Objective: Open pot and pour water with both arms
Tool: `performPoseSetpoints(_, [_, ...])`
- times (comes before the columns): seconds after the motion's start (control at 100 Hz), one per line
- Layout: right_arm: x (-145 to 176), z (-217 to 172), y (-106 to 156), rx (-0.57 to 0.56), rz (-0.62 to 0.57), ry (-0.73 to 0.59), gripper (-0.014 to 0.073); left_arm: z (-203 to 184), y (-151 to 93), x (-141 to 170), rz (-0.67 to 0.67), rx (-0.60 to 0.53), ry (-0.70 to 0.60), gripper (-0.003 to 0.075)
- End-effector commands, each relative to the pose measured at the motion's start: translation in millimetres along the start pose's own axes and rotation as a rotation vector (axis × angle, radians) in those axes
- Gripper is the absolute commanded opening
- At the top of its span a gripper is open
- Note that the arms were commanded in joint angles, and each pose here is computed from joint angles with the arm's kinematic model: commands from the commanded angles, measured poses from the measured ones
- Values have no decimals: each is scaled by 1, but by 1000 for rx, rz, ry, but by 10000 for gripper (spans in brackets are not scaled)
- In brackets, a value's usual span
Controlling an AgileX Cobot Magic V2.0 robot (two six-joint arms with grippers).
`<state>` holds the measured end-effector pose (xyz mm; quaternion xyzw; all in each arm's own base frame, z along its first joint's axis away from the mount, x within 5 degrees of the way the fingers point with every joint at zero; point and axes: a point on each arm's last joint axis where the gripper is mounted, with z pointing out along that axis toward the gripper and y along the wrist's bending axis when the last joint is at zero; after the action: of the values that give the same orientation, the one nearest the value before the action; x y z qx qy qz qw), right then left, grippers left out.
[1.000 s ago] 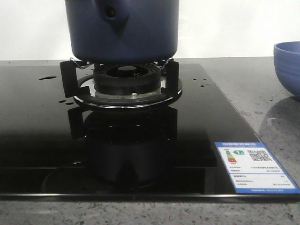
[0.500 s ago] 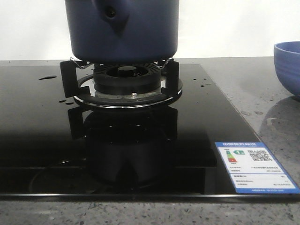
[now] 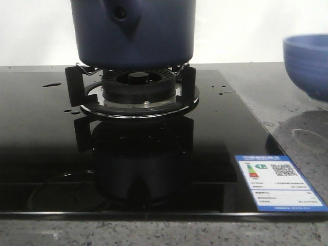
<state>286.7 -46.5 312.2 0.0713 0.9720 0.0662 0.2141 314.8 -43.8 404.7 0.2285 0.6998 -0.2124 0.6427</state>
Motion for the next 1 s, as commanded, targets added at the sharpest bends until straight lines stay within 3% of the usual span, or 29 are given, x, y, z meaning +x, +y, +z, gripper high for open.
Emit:
performPoseSetpoints(0.0, [-15, -31, 11, -63, -2, -125, -62, -13, -7, -30, -20, -21, -113, 390])
performPoseSetpoints(0.27, [-34, -73, 35, -121, -83, -194, -62, -13, -3, -30, -22, -58, -113, 390])
performPoseSetpoints(0.58, [-45, -106, 94, -225, -239, -272, -54, -13, 1, -29, -26, -99, -110, 390])
performPoseSetpoints(0.99, [-78, -100, 178, -369, -408, -310, -54, -13, 5, -29, -28, -138, -110, 390])
